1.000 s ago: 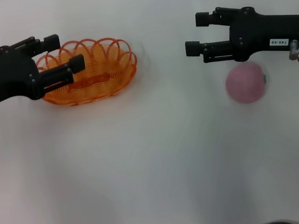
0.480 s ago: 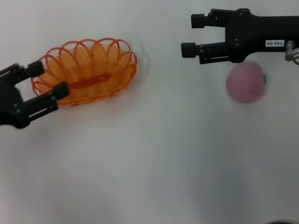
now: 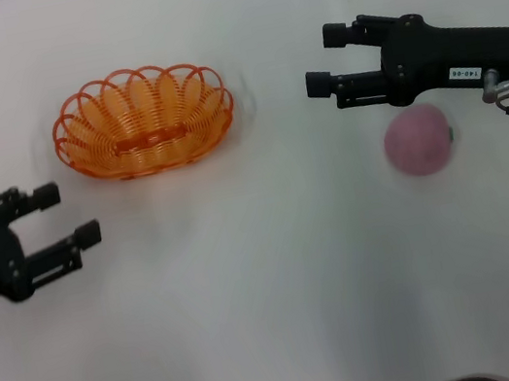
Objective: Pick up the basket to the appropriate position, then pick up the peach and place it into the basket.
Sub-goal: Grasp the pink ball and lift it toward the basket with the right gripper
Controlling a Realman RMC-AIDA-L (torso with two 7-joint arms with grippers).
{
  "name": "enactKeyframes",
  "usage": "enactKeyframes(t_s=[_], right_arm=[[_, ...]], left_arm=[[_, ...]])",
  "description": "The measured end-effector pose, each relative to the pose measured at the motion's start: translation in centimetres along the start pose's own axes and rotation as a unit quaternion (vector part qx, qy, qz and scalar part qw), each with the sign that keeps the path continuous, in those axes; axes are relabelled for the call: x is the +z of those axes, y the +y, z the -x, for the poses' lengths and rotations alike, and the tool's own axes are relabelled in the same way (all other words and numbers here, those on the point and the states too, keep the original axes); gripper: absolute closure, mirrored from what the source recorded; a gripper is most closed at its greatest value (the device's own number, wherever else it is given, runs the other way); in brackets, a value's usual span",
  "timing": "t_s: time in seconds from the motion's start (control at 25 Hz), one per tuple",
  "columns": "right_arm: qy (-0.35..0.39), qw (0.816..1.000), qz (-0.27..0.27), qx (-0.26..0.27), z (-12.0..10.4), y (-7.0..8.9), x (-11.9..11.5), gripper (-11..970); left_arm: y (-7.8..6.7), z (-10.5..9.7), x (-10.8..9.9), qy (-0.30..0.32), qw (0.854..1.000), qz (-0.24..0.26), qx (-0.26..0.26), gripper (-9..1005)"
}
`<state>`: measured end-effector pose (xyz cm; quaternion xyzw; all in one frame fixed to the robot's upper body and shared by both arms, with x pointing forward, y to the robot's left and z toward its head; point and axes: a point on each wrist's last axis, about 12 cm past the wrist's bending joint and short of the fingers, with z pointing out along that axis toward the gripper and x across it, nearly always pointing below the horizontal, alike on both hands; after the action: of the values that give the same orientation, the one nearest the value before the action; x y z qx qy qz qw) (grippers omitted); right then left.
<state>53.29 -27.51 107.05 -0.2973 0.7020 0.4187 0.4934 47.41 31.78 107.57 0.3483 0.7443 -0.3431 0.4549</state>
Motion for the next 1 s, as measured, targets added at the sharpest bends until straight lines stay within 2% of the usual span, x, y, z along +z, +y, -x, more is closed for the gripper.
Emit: enactKeyframes(t_s=[0.2,0.4,1.0], right_arm=[[0.002,1.0,-0.002,0.002,-0.1,0.0,0.0,45],[0.002,1.0,-0.002,0.005,-0.2,0.0,0.1,45],[0.011,1.0,-0.013,0.013,-0.1,-0.4,-0.1,45]], left_arm=[[-0.5,-1.2,-1.3,0.0,1.0,0.009,-0.002,260],[-0.8,-1.5,-1.5,0.011,1.0,-0.002,-0.003,259],[-0.8,-1.0,-1.2,0.037,0.999,-0.03,0.012,260]])
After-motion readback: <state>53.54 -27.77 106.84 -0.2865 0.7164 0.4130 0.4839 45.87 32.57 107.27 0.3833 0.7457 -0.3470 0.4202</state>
